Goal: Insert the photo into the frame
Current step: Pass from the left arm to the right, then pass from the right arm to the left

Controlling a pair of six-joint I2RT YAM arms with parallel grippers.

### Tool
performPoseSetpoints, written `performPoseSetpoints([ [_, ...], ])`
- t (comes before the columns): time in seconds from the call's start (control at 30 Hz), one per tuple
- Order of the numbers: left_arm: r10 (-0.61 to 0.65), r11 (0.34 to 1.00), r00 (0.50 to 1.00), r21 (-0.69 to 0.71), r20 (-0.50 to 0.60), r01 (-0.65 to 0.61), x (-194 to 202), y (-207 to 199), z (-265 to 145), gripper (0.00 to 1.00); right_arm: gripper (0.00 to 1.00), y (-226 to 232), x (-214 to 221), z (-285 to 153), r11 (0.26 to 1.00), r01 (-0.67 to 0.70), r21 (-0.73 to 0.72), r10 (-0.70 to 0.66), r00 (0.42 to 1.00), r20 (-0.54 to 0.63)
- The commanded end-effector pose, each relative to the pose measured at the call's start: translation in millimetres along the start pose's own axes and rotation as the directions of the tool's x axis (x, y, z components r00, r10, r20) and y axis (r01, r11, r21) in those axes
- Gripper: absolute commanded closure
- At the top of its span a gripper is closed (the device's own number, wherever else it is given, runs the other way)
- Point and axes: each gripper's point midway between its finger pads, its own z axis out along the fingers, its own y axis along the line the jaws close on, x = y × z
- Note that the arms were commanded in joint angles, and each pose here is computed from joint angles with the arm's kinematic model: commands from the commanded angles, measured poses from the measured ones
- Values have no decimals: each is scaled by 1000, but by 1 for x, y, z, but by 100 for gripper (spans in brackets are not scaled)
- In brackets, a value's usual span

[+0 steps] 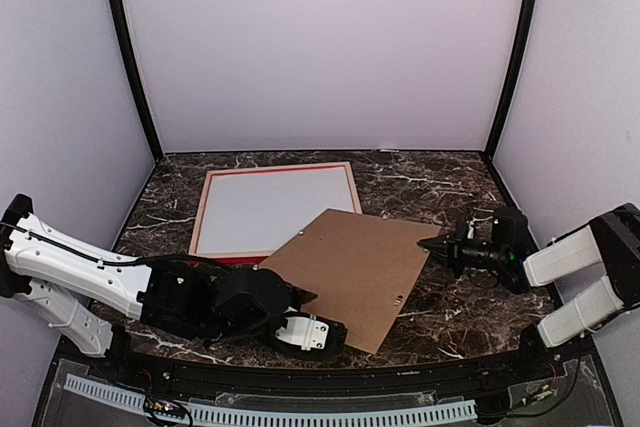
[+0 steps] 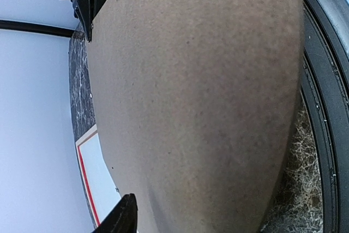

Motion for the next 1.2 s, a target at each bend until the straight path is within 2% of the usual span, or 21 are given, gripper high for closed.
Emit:
performPoseSetpoints([
  [0.0, -76, 996, 997, -41, -3, 76, 2, 11, -10, 48, 100, 32, -8, -6, 990, 123, -66, -123, 992, 16],
  [0.2, -107, 993, 994, -57, -18, 106, 11, 9, -12, 32, 100, 64, -21, -21, 980, 165, -112, -160, 986, 56],
  [0.53, -176, 978, 984, -108, 39, 180, 14, 18, -26, 9, 100, 114, -41, -36, 956, 253, -145, -240, 965, 101],
  [0.67, -306, 939, 946, -133, 104, 318, 13, 35, -37, 1, 100, 133, -47, -37, 946, 278, -166, -261, 958, 116],
  [0.73, -424, 894, 898, -101, 118, 436, 19, 46, -38, 1, 100, 142, -49, -37, 941, 289, -178, -270, 955, 126],
  [0.83, -680, 727, 726, -36, 103, 685, 43, 70, -36, 1, 100, 155, -53, -38, 932, 304, -197, -279, 949, 144],
  [0.87, -756, 651, 645, 27, 114, 758, 41, 72, -37, 1, 100, 158, -54, -38, 929, 308, -203, -282, 948, 149],
  [0.9, -805, 589, 584, 21, 108, 808, 55, 82, -35, 1, 100, 160, -55, -38, 927, 310, -210, -282, 947, 153],
  [0.93, -866, 497, 488, 84, 106, 864, 52, 83, -36, 1, 100, 162, -56, -38, 925, 313, -217, -283, 946, 158],
  [1.03, -963, 265, 251, 172, 102, 949, 69, 98, -36, 1, 100, 167, -59, -39, 921, 313, -234, -277, 945, 174],
  [1.07, -983, 158, 137, 182, 124, 970, 78, 111, -40, 1, 100, 169, -60, -39, 918, 314, -241, -276, 944, 180],
  [1.1, -991, 107, 86, 219, 105, 970, 79, 107, -39, 1, 100, 170, -61, -39, 917, 313, -247, -272, 944, 186],
  [1.13, -994, -5, -30, 224, 108, 975, 91, 112, -39, 1, 100, 172, -61, -40, 914, 315, -254, -272, 943, 192],
  [1.17, -992, -57, -84, 248, 98, 967, 93, 112, -42, 1, 100, 174, -62, -41, 913, 315, -260, -269, 942, 200],
])
